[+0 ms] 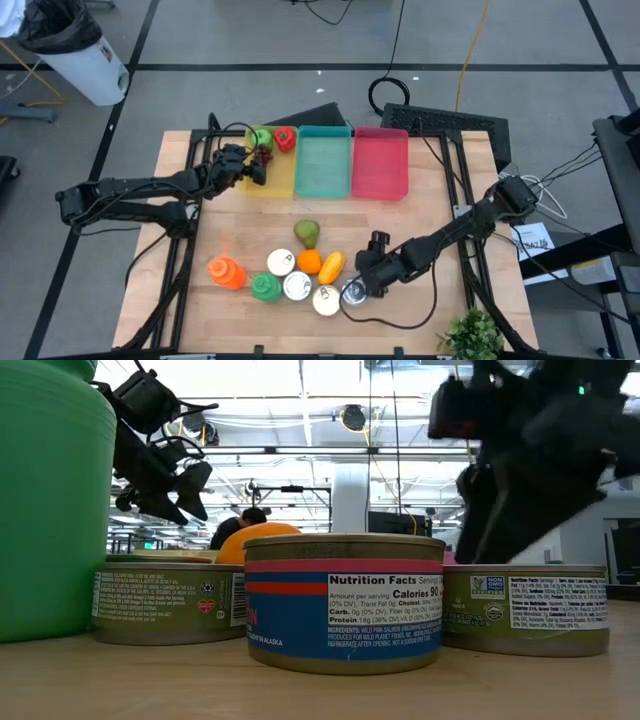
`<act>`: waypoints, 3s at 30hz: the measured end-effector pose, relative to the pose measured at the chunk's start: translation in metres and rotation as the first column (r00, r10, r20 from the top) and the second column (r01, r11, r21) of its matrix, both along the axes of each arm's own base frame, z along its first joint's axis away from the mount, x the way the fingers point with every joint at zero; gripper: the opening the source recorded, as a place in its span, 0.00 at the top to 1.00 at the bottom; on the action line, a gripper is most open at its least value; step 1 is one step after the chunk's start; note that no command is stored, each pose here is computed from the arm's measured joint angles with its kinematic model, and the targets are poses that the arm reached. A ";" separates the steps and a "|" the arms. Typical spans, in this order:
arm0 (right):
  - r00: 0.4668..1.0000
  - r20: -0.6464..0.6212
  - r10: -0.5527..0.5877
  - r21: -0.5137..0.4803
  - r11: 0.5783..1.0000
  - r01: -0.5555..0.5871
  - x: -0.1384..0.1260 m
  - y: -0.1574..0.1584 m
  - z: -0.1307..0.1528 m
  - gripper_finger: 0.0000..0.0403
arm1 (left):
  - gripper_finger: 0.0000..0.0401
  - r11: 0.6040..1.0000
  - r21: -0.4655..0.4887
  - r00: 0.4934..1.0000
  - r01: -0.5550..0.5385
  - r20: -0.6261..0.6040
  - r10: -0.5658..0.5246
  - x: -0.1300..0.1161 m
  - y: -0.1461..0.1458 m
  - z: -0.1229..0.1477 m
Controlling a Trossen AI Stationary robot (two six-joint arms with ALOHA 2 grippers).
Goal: Pick & Place Food Item
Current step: Put the right green tuna can into the red bin
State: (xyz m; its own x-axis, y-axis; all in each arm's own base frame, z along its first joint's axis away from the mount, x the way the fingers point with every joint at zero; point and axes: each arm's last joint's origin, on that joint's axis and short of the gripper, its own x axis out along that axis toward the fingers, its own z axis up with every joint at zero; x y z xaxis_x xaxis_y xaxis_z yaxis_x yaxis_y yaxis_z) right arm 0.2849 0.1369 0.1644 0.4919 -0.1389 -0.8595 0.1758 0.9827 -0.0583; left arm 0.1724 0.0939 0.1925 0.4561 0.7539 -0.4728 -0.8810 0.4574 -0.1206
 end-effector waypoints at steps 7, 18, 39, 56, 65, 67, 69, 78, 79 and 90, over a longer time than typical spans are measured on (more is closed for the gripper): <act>1.000 0.015 -0.009 0.090 0.996 0.008 -0.002 -0.002 0.009 0.35 | 0.43 1.000 0.000 1.000 0.000 0.000 0.000 0.000 0.000 0.000; 1.000 0.018 -0.007 0.107 0.994 0.005 0.001 0.004 0.002 0.35 | 0.43 1.000 0.000 1.000 0.000 0.000 0.000 0.000 0.000 0.000; 0.986 -0.015 -0.169 -0.026 0.985 0.168 -0.019 -0.022 -0.032 0.35 | 0.43 1.000 -0.002 1.000 -0.001 0.002 0.001 0.000 0.000 0.000; 0.983 0.096 -0.155 -0.076 0.984 0.162 -0.022 -0.026 -0.013 0.35 | 0.43 1.000 -0.002 1.000 -0.001 0.003 0.001 0.000 0.000 0.000; 0.967 0.213 0.137 -0.299 0.952 -0.069 0.010 -0.044 -0.002 0.35 | 0.43 1.000 -0.003 1.000 -0.003 0.007 0.003 0.000 0.000 0.000; 0.958 0.211 0.194 -0.336 0.935 -0.115 0.019 -0.055 -0.002 0.35 | 0.43 1.000 -0.003 1.000 -0.003 0.007 0.003 0.000 0.000 0.000; 0.946 0.227 0.230 -0.344 0.928 -0.143 0.027 -0.067 -0.002 0.35 | 0.43 1.000 -0.003 1.000 -0.003 0.007 0.003 0.000 0.000 0.000; 0.956 0.154 0.250 -0.215 0.953 -0.214 0.044 -0.119 -0.032 0.35 | 0.43 1.000 -0.003 1.000 -0.002 0.006 0.002 0.000 0.000 0.000; 0.956 0.154 0.251 -0.203 0.955 -0.218 0.045 -0.122 -0.034 0.35 | 0.43 1.000 -0.003 1.000 -0.003 0.006 0.003 0.000 0.000 0.000; 0.932 0.112 0.345 -0.165 0.931 -0.325 0.034 -0.099 -0.025 0.35 | 0.43 1.000 -0.004 1.000 -0.002 0.005 0.002 0.000 0.000 0.000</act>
